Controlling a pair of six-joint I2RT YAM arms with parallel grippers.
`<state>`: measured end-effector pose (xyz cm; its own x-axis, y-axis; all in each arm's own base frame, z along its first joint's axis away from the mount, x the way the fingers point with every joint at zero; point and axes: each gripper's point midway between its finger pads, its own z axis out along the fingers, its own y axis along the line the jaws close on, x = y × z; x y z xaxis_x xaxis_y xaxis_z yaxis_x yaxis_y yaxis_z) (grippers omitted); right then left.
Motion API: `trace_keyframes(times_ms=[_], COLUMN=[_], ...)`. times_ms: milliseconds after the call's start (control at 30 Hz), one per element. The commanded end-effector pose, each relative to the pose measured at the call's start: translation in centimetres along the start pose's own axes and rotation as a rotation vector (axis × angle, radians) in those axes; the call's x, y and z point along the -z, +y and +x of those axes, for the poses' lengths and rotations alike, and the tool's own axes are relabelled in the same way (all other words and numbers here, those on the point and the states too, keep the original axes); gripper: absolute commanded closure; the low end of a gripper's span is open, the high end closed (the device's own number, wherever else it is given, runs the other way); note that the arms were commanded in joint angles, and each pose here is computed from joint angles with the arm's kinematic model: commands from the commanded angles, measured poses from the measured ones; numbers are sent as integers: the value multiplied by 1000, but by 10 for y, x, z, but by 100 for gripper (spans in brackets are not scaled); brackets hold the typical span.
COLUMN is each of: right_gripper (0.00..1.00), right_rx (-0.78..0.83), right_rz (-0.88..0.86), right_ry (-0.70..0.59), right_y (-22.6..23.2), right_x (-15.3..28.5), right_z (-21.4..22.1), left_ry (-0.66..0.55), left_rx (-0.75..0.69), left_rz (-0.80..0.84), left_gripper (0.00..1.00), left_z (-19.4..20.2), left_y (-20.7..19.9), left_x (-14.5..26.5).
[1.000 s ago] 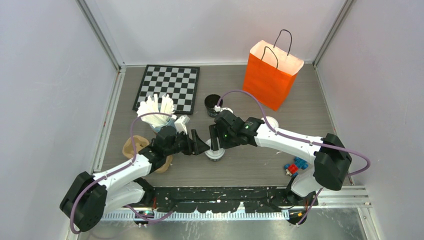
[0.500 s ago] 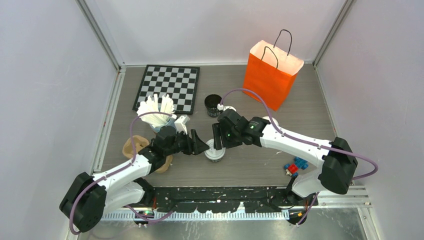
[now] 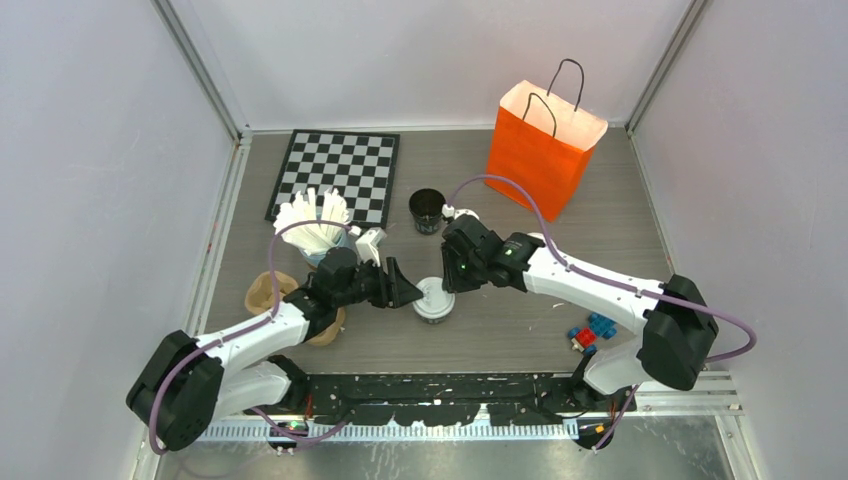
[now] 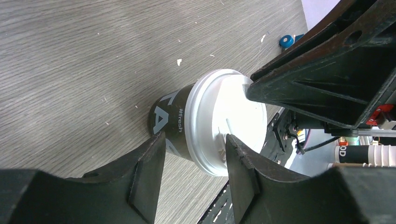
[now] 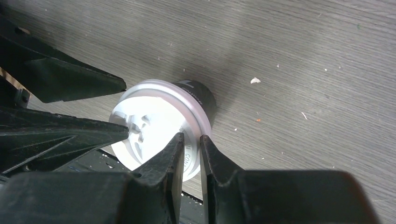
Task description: Pack the takeout coffee
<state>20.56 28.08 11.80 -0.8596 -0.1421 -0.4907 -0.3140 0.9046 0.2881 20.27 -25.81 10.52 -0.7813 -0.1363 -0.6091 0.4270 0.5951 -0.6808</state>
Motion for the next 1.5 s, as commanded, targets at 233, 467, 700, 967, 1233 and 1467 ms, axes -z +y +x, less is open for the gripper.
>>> trace_keyframes(times_ms=[233, 467, 700, 967, 1233, 1467], right_gripper=[78, 78, 78, 78, 78, 77], right_rx=[-48, -102, -154, -171, -191, -152], right_rz=[21, 24, 47, 40, 44, 3], right_ry=[49, 75, 83, 104, 115, 32], right_y=[-22, -32, -47, -54, -60, -41], right_x=[-26, -35, -36, -43, -48, -24], right_z=[38, 60, 80, 98, 109, 72], left_ry=[42, 56, 68, 84, 116, 73], left_rx=[-31, -37, -46, -29, -20, -30], left_rz=[-100, -120, -128, -119, -175, -85], left_gripper=[52, 53, 55, 56, 56, 57], left_z=[16, 23, 26, 31, 44, 28], left_y=[25, 30, 33, 33, 47, 22], left_x=[4, 8, 8, 5, 6, 8])
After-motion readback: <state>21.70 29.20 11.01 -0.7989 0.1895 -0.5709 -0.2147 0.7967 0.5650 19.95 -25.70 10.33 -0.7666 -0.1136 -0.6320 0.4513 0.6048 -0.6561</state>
